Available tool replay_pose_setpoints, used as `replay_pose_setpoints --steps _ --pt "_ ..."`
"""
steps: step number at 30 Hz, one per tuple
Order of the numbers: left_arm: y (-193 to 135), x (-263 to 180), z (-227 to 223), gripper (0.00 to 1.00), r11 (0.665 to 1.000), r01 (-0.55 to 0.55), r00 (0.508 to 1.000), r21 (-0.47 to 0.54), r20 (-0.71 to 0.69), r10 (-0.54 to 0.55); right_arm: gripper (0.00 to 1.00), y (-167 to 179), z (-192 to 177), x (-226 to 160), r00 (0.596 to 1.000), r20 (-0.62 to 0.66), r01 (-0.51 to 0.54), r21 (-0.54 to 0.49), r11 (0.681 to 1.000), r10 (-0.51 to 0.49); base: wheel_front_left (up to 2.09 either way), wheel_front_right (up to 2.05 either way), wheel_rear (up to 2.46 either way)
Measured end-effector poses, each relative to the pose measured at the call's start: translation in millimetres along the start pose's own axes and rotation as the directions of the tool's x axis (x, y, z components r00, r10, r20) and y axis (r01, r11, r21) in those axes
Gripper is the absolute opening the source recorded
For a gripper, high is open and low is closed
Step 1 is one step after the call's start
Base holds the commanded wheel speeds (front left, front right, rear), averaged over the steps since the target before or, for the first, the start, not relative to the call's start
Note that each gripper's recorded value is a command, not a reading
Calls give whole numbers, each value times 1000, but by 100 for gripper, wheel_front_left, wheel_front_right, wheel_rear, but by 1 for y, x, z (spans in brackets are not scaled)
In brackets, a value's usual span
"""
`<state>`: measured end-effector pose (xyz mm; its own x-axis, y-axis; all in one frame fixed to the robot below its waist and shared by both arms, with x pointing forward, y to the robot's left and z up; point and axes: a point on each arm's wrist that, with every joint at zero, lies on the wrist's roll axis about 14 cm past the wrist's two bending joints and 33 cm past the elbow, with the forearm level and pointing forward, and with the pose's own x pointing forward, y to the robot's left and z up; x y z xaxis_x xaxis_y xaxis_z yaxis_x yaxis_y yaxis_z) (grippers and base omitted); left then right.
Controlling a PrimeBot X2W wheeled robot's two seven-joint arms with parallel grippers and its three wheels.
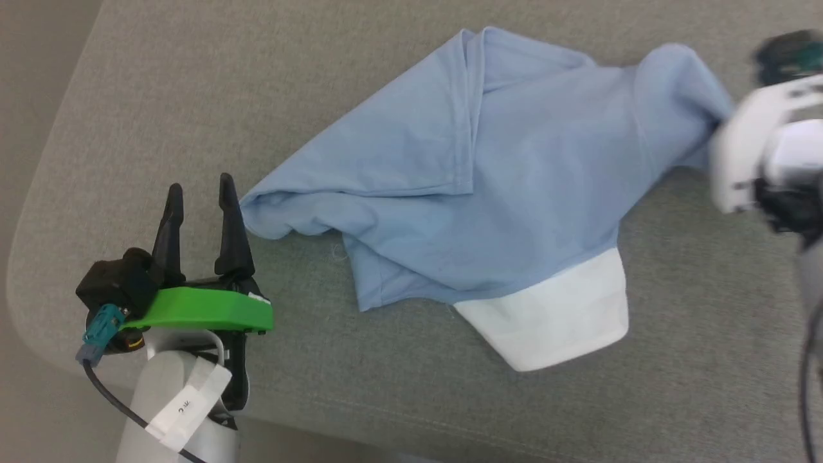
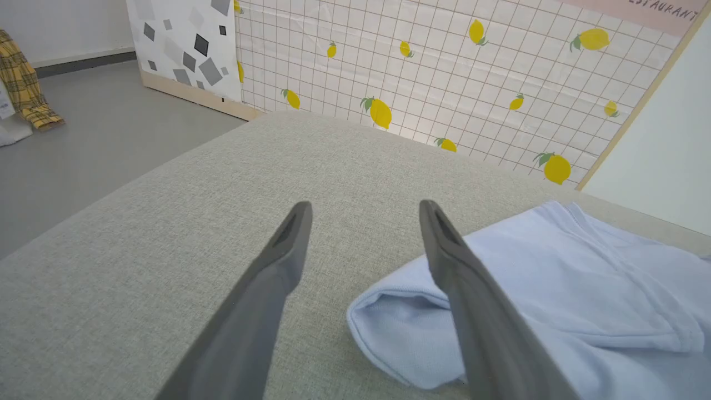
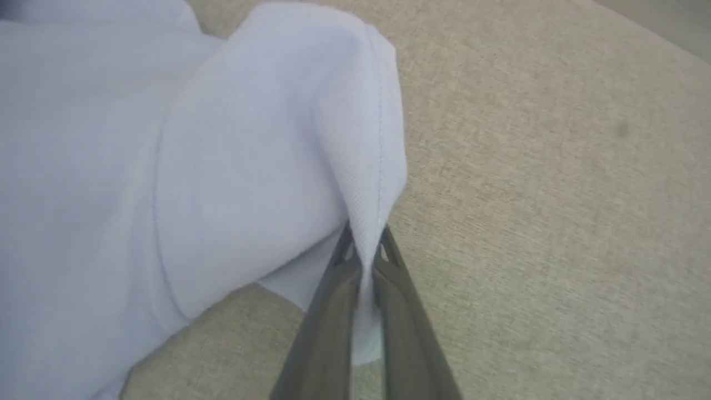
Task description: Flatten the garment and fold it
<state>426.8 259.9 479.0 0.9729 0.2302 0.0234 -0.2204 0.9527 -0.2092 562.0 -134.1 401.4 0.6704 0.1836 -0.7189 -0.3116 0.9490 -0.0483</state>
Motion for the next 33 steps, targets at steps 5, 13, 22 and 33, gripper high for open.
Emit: replay_pose_setpoints --steps 5,13,22,33 --pt "-13 0 10 100 999 38 999 -16 26 -38 0 -69 -3 -51 983 102 135 141 981 -150 0 0 0" --pt "-35 -2 15 100 994 102 994 -45 39 -100 0 -100 -159 -122 949 -178 309 359 881 -261 0 0 0" --pt "-48 -6 14 100 989 135 991 -61 32 -133 100 -85 -152 -144 950 33 242 552 798 -311 0 0 0" --pt "-51 -29 -16 100 987 132 981 -96 -130 -144 100 -128 -83 -212 731 410 171 663 729 -545 0 0 0"
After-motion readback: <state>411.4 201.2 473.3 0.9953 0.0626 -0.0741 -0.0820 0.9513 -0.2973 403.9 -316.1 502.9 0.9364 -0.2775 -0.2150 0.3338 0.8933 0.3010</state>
